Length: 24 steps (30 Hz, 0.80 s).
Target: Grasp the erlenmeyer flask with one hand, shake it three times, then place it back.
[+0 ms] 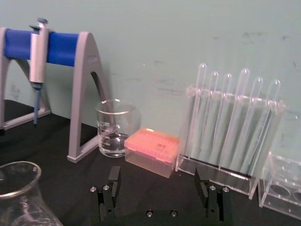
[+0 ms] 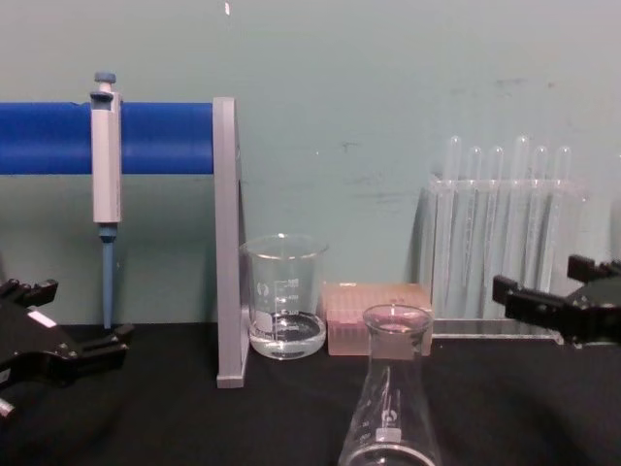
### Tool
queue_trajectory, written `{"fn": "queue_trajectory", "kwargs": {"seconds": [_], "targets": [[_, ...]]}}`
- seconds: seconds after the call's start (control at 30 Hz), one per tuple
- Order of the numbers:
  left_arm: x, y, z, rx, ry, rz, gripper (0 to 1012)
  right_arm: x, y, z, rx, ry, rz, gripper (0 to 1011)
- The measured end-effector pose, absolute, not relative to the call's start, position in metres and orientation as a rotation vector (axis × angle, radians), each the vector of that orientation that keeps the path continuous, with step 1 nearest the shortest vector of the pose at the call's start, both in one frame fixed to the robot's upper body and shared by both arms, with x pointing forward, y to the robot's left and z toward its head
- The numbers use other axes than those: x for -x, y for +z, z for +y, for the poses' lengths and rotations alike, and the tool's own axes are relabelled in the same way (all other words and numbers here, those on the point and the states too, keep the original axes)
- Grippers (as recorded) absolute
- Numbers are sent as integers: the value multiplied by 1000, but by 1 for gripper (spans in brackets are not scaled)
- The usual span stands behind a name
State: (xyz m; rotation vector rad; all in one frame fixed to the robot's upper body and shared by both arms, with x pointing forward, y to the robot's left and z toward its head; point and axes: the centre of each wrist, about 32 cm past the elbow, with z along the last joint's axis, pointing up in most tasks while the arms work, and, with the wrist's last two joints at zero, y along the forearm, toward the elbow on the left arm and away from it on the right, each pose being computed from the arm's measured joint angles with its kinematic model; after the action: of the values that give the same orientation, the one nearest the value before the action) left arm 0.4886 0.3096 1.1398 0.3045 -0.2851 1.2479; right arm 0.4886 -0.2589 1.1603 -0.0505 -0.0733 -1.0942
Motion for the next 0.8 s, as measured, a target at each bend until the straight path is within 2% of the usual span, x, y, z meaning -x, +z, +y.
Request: {"fn": "queue_trajectory", "kwargs": {"seconds": [0.43, 0.8], "targets": [[-489, 1140, 310, -304, 1248, -285, 1001, -494, 1137, -246, 91, -1139, -16, 1000], [-489, 1140, 310, -304, 1248, -285, 1001, -494, 1133, -244, 116, -1131, -7, 1000]]}}
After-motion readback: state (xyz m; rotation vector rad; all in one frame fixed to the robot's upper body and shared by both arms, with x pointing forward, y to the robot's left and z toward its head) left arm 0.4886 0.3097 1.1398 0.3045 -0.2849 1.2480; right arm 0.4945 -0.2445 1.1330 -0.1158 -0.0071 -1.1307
